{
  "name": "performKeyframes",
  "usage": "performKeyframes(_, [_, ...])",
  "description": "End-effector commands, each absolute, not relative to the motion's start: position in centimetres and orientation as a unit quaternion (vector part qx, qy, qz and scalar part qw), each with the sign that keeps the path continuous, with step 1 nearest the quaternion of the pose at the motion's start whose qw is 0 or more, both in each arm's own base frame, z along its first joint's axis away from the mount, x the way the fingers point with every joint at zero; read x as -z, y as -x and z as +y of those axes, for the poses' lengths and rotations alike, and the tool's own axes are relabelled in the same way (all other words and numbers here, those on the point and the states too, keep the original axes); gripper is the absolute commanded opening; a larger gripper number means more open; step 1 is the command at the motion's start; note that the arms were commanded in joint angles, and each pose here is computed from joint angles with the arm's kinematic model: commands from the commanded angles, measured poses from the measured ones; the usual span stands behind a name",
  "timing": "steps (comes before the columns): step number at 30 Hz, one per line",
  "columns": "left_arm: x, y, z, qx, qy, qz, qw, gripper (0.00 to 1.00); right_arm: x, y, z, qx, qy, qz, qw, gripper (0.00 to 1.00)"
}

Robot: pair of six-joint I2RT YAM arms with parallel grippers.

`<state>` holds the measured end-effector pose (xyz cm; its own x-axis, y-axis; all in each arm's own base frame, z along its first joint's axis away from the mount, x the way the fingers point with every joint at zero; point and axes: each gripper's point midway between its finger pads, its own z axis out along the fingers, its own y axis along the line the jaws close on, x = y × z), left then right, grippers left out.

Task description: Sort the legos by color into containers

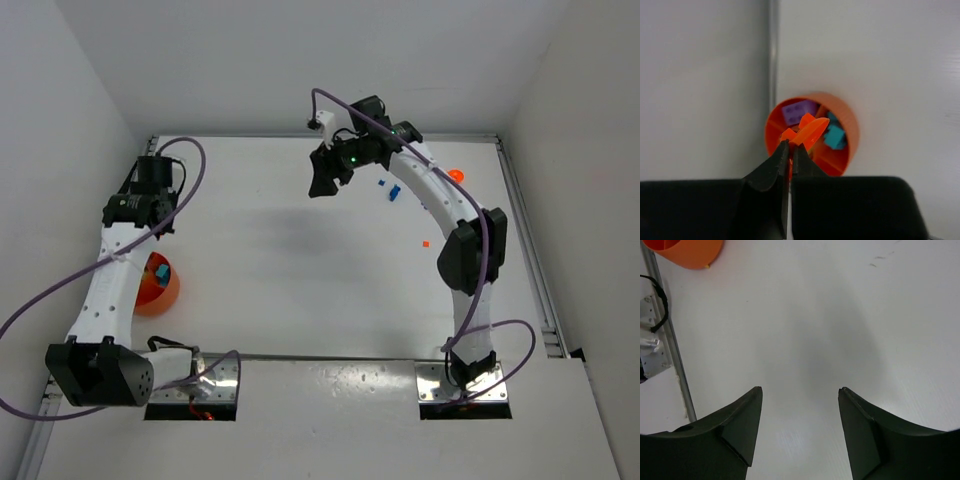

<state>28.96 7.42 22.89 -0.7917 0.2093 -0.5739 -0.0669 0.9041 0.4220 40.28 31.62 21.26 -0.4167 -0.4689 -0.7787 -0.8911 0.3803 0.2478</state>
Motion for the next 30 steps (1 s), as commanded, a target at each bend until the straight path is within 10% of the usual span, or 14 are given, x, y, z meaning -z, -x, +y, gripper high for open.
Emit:
performKeyframes(1, [-26.7,-25.3,12.3,-0.335,0.032,0.891,0.303,0.0,-20.9,-41.3,31.8,-0.33,0.457,0.765,0.313,0.63])
performKeyframes(17, [-22.5,-16.3,18.6,-0.435,0.169,0.866,0.18,0.0,-20.3,-43.1,32.7,-0.33,0.468,0.76,0.308,0.64])
performKeyframes(30, [-17.7,-19.5,19.3,-0.37,0.217,0.887,0.172,0.0,-19.8,-43.0,32.5,-0.326,0.467,0.764,0.304,0.64])
